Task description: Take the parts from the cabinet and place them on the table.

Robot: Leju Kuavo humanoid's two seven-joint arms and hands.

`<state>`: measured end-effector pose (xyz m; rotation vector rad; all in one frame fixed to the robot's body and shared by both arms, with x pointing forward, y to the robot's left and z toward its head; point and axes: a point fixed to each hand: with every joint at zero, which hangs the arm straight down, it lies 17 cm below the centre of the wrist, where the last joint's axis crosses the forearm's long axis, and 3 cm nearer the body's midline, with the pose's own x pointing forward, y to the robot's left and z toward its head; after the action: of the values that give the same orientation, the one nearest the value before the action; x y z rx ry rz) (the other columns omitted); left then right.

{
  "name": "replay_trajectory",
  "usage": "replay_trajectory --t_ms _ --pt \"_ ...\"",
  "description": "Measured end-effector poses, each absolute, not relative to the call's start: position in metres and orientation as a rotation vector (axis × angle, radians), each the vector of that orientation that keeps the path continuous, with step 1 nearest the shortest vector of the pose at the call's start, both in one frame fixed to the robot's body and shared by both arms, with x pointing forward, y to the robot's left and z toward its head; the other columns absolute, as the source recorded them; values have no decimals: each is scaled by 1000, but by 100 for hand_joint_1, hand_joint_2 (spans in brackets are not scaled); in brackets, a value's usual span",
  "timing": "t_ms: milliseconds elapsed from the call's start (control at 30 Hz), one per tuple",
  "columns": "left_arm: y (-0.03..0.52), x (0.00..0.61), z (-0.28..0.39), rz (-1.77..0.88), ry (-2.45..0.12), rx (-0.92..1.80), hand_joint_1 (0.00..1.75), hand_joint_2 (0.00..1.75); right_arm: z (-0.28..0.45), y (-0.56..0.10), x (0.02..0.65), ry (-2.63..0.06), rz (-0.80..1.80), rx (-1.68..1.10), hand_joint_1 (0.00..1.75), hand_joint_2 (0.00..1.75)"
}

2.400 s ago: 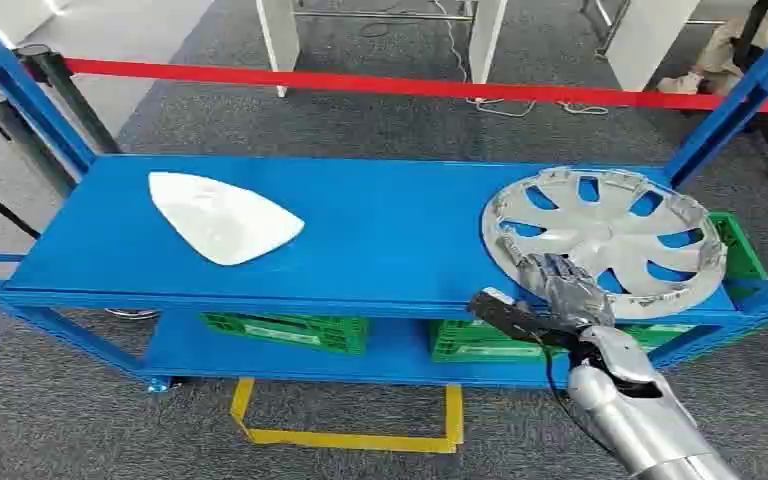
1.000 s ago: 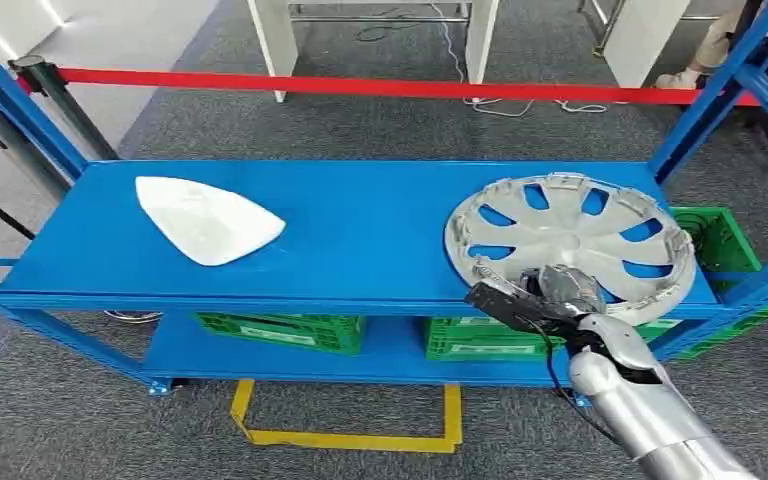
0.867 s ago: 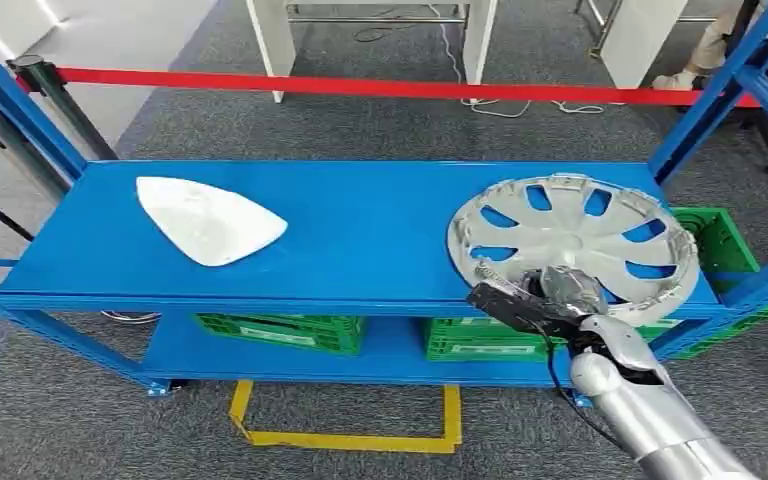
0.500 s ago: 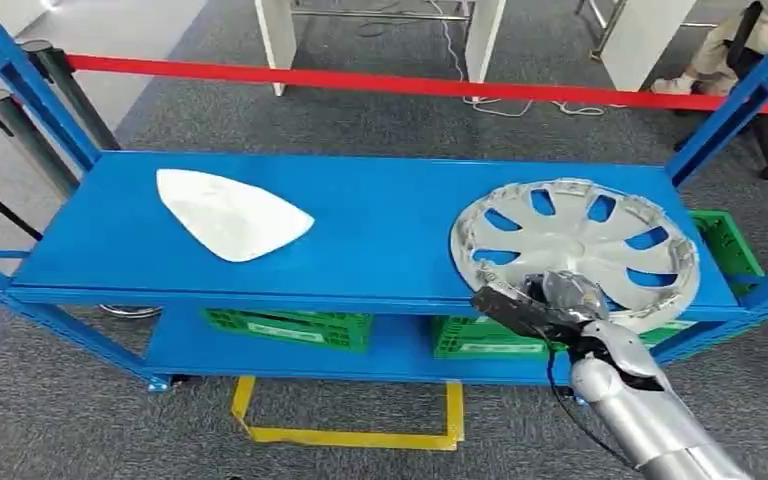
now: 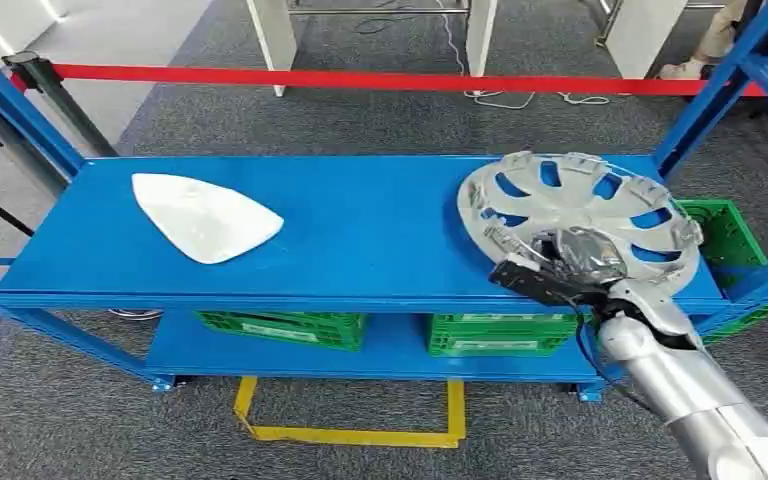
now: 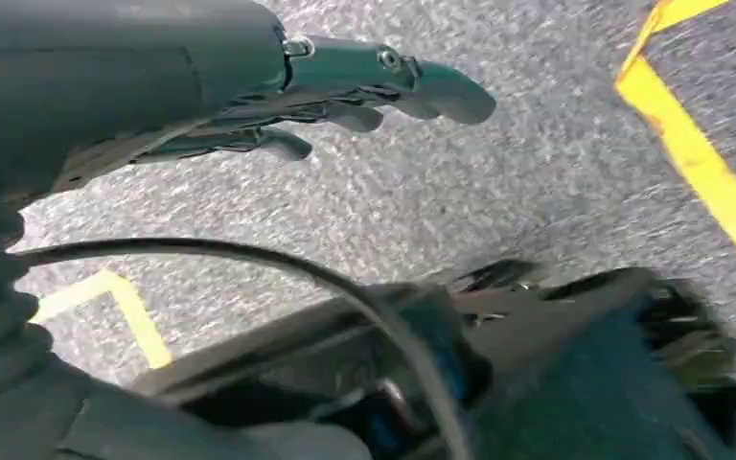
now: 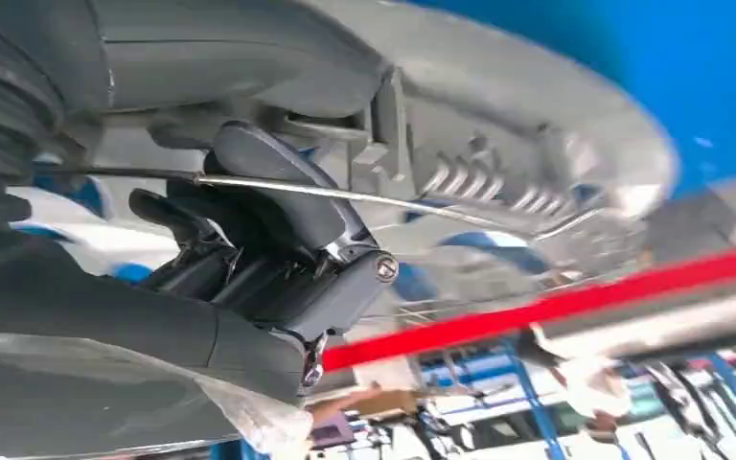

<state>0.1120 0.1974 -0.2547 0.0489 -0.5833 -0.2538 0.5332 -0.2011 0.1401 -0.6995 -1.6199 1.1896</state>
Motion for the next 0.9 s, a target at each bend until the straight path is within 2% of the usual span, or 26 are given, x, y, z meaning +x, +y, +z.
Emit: replay_trajectory --t_ms 467,900 --pt "201 122 -253 -313 -608 40 0 175 213 -176 561 -1785 1224 -667 175 175" --pt "200 123 -253 -329 -612 36 0 175 230 -158 561 -1823 1275 -670 175 175"
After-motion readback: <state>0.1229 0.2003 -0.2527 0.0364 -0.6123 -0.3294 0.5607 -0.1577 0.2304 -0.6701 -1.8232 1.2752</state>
